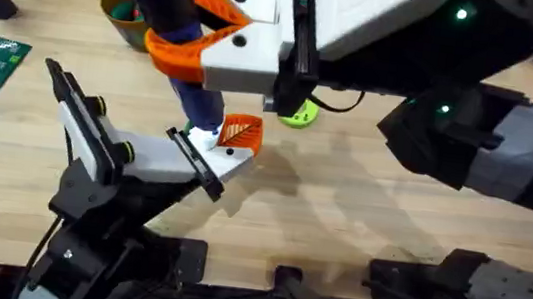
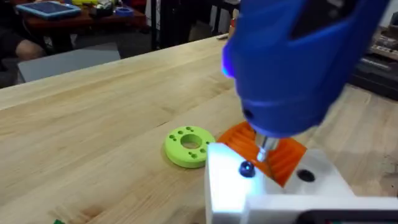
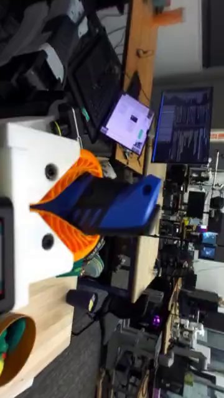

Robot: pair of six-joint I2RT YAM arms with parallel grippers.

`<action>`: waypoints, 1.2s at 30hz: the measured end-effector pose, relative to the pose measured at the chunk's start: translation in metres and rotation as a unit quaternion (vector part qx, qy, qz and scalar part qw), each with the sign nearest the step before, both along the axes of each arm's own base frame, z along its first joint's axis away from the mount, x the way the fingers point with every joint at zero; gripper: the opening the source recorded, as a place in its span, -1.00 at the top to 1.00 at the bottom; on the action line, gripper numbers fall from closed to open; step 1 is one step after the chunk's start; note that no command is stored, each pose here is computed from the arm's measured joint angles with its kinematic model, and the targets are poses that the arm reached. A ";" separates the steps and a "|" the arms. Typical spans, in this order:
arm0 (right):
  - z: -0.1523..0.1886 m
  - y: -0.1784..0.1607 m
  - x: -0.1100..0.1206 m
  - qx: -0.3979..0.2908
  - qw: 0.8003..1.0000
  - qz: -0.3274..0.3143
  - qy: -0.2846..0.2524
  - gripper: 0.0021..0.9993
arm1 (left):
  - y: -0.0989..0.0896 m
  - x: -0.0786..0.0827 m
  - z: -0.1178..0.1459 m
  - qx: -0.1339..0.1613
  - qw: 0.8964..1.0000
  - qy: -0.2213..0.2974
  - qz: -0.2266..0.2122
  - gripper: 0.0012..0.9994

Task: Pick up the gripper from the table and insert it into the empty holder that is missing its gripper. Then pick up a screw, insert it into the mounting hole, and use the screwdriver to tighten it. Finally, clean up the table by picking up the vegetable and placing it into the bucket.

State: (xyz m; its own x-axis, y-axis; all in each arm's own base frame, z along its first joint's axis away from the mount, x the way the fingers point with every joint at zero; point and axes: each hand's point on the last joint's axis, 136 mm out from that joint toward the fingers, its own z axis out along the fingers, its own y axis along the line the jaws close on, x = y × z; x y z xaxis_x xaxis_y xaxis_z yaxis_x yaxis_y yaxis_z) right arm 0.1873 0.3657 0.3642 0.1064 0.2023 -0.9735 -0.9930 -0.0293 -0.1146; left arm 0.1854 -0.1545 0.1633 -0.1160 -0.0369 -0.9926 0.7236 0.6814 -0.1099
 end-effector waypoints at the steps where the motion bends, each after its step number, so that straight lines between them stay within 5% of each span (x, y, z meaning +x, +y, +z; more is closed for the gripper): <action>1: 0.000 0.000 0.000 -0.001 1.000 0.002 0.000 0.93 | 0.000 0.000 0.000 0.000 1.000 0.000 0.000 0.98; 36: 0.000 -0.003 0.003 0.008 1.000 0.013 -0.008 0.93 | 0.000 0.000 0.000 0.000 1.000 0.000 0.000 0.98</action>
State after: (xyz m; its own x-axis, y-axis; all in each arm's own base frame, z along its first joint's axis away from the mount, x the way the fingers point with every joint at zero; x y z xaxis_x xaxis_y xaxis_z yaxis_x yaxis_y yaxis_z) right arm 0.1901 0.3629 0.3644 0.1169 0.2201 -0.9685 -0.9899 -0.0530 -0.1315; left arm 0.1853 -0.1545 0.1633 -0.1163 -0.0368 -0.9925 0.7236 0.6814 -0.1101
